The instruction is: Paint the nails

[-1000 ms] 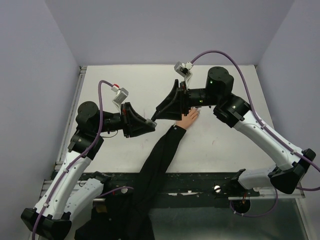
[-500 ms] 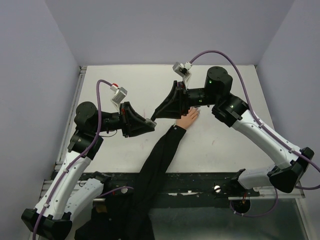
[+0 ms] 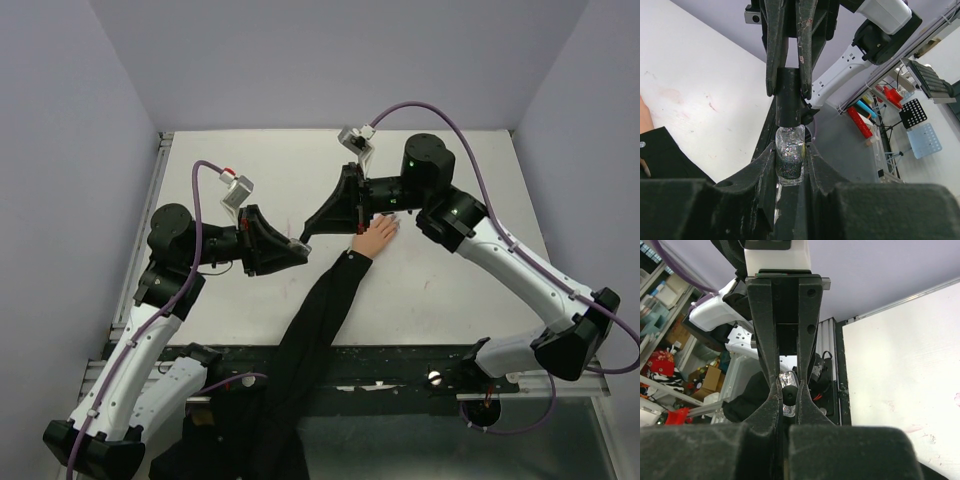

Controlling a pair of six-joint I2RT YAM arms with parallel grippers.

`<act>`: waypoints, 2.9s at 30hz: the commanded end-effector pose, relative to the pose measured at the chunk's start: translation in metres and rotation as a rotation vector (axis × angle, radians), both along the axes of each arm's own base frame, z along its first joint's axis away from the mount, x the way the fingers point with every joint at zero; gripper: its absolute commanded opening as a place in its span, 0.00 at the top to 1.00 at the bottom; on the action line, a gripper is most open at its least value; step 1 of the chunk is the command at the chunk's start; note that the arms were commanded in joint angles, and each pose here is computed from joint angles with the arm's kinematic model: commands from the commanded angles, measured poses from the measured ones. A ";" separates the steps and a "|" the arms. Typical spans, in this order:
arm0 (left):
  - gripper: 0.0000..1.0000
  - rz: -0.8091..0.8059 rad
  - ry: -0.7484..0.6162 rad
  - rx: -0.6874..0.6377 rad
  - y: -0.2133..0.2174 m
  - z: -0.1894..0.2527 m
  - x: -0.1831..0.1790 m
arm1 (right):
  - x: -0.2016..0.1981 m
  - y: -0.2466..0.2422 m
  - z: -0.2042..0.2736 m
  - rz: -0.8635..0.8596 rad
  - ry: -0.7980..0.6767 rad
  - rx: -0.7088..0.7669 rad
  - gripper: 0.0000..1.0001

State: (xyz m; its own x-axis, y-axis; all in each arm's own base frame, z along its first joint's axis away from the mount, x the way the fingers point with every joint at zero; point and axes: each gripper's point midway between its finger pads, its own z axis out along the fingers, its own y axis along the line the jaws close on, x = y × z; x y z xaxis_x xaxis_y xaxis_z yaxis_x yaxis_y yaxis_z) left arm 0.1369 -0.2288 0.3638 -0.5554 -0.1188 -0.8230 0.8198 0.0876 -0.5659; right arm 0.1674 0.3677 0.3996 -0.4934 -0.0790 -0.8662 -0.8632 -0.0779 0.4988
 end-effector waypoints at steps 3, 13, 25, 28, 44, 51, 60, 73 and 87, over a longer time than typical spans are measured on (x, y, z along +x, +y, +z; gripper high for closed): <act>1.00 0.097 -0.011 0.042 0.004 -0.011 0.016 | 0.006 0.011 -0.011 -0.035 0.056 -0.033 0.99; 1.00 0.459 -0.155 0.208 0.035 -0.018 0.067 | 0.059 0.033 -0.063 -0.276 0.307 -0.182 0.99; 1.00 0.775 -0.331 0.463 0.062 -0.020 0.103 | 0.109 0.079 -0.094 -0.364 0.546 -0.208 0.99; 1.00 0.838 -0.348 0.531 0.070 -0.027 0.111 | 0.115 0.087 -0.096 -0.361 0.570 -0.210 0.99; 1.00 0.749 -0.447 0.718 0.051 -0.080 0.119 | 0.145 0.094 -0.117 -0.481 0.557 -0.261 0.80; 1.00 0.689 -0.400 0.660 0.048 -0.082 0.108 | 0.148 0.076 -0.093 -0.515 0.495 -0.220 0.44; 1.00 0.579 -0.247 0.526 0.049 -0.079 0.086 | 0.139 0.026 -0.027 -0.559 0.334 -0.095 0.31; 1.00 0.046 -0.133 0.148 0.010 -0.015 -0.011 | 0.020 -0.009 0.023 -0.023 -0.148 0.020 0.32; 1.00 -0.067 0.002 -0.017 0.005 0.016 -0.018 | -0.020 -0.018 0.027 0.191 -0.132 0.053 0.40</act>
State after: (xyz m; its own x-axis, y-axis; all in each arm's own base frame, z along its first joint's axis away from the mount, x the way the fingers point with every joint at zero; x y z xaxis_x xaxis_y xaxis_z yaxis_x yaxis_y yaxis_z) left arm 0.1280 -0.2232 0.3669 -0.5549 -0.1019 -0.8257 0.8201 0.1002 -0.5634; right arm 0.1639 0.3532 0.4251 -0.3711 -0.0947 -0.9237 -0.9035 -0.1930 0.3828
